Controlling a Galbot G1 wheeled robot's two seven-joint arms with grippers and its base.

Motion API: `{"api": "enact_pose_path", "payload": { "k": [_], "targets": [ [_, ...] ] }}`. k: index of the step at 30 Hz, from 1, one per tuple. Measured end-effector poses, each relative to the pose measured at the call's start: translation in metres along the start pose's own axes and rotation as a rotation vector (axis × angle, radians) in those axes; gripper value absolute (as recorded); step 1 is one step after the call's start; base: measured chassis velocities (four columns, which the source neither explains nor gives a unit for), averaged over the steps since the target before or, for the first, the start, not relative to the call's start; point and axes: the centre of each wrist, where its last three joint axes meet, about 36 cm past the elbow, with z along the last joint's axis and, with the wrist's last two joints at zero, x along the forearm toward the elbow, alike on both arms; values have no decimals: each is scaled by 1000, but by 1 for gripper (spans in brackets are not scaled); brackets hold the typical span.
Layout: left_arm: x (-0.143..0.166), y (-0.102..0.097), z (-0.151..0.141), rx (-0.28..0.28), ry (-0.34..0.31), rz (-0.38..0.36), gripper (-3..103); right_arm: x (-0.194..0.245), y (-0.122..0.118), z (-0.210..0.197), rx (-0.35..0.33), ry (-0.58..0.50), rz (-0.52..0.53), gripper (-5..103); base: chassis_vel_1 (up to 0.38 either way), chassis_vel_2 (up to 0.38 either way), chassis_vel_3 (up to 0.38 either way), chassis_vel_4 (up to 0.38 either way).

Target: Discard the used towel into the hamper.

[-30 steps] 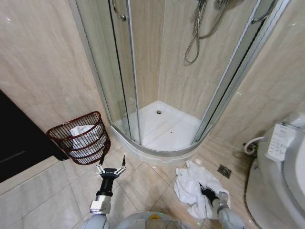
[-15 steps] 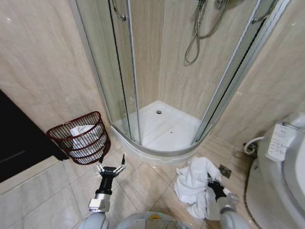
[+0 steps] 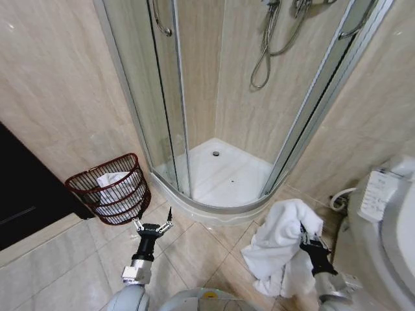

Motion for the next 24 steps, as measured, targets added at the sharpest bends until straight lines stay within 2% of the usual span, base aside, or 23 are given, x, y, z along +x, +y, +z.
{"api": "enact_pose_path", "payload": {
  "k": [7,24],
  "targets": [
    [3,2,6,11,2,-7,100,-1,17,-44,25,-82,-28,16,0,0,0,0],
    [3,5,9,27,5,-12,100,2,39,-63,46,-114,-51,16,11,15,13,12]
  ]
}}
